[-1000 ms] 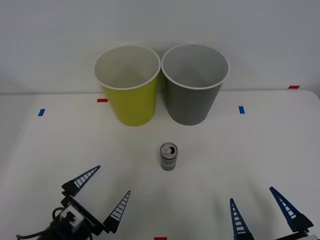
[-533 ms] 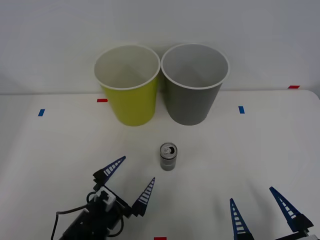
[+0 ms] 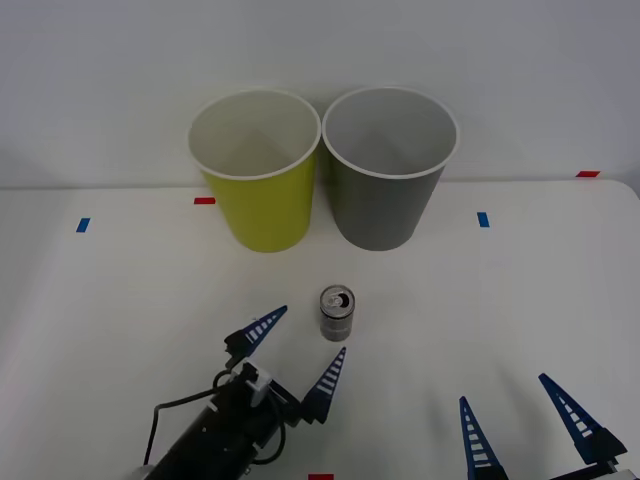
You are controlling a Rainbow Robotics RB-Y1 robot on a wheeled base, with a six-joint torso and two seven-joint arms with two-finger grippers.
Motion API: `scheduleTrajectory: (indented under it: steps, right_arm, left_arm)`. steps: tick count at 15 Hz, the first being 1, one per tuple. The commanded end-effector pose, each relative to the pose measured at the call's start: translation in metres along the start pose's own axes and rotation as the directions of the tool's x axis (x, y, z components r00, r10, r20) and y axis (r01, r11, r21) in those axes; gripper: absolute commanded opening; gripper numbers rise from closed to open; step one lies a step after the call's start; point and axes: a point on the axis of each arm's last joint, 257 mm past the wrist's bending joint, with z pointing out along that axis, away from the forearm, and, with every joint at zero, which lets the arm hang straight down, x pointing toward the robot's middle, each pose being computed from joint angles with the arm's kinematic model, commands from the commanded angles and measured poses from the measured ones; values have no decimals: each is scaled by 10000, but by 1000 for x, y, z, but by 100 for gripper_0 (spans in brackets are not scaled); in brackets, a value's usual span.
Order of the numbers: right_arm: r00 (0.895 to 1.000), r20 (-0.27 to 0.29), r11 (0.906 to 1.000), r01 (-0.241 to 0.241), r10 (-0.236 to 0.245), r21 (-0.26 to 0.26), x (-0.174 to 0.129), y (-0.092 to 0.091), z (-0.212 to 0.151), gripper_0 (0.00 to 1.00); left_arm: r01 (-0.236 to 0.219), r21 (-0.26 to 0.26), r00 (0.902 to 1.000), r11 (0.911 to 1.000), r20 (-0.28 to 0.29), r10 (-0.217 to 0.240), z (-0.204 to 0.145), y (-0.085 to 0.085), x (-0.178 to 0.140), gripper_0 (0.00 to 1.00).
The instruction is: Put cans in the gray bin and PET bottles in the light green bin.
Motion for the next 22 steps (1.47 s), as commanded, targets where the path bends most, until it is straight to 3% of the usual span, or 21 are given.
scheduleTrajectory:
  steps: [1,6,11,16,17,18,19,22]
  right_arm:
    - [10000,1,10000,0,0,0,0,0,0,100]
    - [10000,1,10000,0,0,0,0,0,0,100]
    - [10000,1,10000,0,0,0,0,0,0,100]
    - [10000,1,10000,0,0,0,0,0,0,100]
    - [10000,1,10000,0,0,0,0,0,0,100]
    - [10000,1,10000,0,0,0,0,0,0,100]
    - [10000,1,10000,0,0,0,0,0,0,100]
    - [10000,1,10000,0,0,0,0,0,0,100]
  left_arm:
    - [222,123,9995,9997,-219,-219,15,-6,2,100]
    - [645,127,9970,9978,-430,-639,40,-19,0,100]
    - [416,176,9966,9990,-713,-402,64,-9,-2,100]
    - [461,167,9963,9988,-737,-447,79,-13,2,96]
    - [480,170,9961,9987,-745,-466,79,-15,2,88]
    - [411,200,9966,9990,-723,-396,79,-15,1,26]
    - [359,232,9968,9991,-717,-341,79,-16,1,0]
    - [211,247,9973,9995,-707,-193,79,-15,1,0]
